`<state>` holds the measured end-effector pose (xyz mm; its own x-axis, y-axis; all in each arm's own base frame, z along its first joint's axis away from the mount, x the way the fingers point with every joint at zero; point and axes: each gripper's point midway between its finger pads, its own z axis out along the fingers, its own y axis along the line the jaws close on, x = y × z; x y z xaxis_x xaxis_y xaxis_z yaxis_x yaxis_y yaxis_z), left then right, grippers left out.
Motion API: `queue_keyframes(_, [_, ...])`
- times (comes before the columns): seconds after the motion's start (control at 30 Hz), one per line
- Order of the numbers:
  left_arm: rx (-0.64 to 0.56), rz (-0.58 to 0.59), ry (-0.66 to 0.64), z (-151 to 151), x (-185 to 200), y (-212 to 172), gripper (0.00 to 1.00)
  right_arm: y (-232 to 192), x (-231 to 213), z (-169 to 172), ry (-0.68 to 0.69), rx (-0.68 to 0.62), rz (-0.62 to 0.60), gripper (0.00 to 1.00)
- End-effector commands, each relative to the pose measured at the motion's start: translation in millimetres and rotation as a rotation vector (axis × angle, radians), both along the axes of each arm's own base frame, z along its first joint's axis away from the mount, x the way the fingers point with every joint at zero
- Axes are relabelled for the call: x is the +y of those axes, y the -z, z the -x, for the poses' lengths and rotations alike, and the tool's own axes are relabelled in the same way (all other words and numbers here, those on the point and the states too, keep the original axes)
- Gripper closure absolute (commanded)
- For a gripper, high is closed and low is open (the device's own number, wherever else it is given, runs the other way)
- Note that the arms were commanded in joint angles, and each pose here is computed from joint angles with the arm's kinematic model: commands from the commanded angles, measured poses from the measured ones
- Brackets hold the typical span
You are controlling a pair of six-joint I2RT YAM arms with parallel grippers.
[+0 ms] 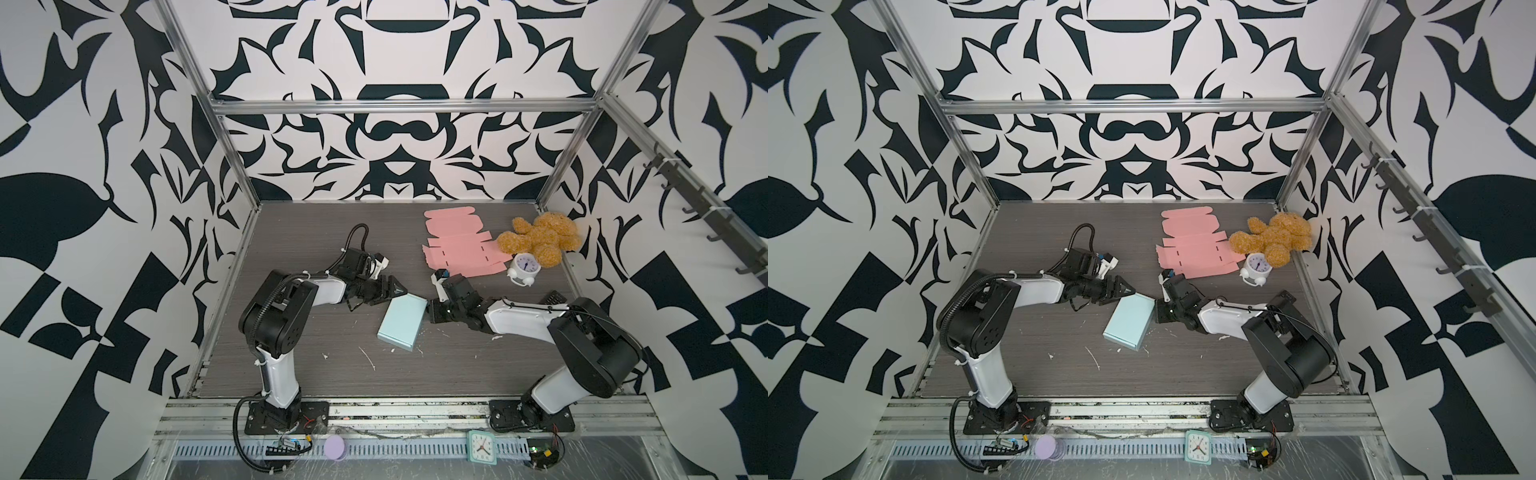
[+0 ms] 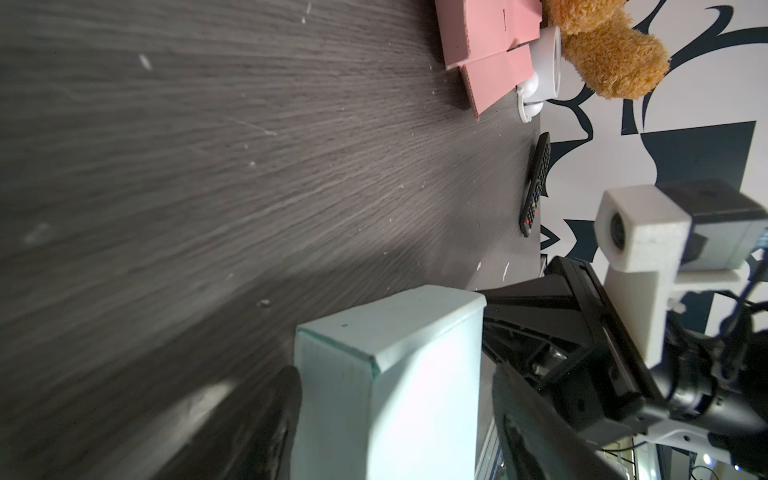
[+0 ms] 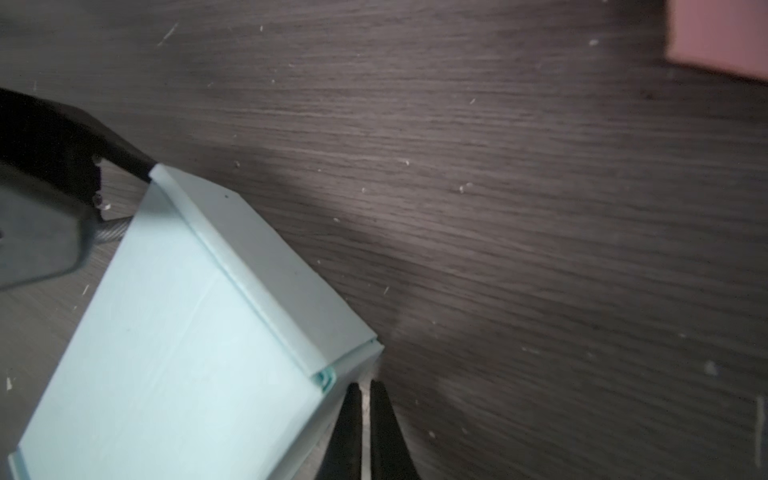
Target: Fold the paper box
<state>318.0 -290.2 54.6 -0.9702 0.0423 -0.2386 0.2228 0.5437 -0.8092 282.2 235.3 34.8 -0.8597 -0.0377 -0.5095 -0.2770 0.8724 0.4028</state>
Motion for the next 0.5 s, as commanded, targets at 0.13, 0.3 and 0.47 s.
queue_keyframes(0.13, [-0.026, -0.055, -0.041, -12.2, 41.1, -4.9, 0.24, -8.9, -16.4, 13.8, 0.004, -0.015, 0.043, 0.81])
queue_keyframes(0.3, [-0.052, -0.12, -0.059, -0.1, 55.0, -12.8, 0.23, -35.3, -15.1, 14.1, -0.063, -0.069, 0.062, 0.68])
queue_keyframes(0.47, [-0.043, -0.155, -0.06, 32.8, 61.4, -19.6, 0.2, -71.0, -5.0, 5.3, -0.132, -0.135, 0.065, 0.47])
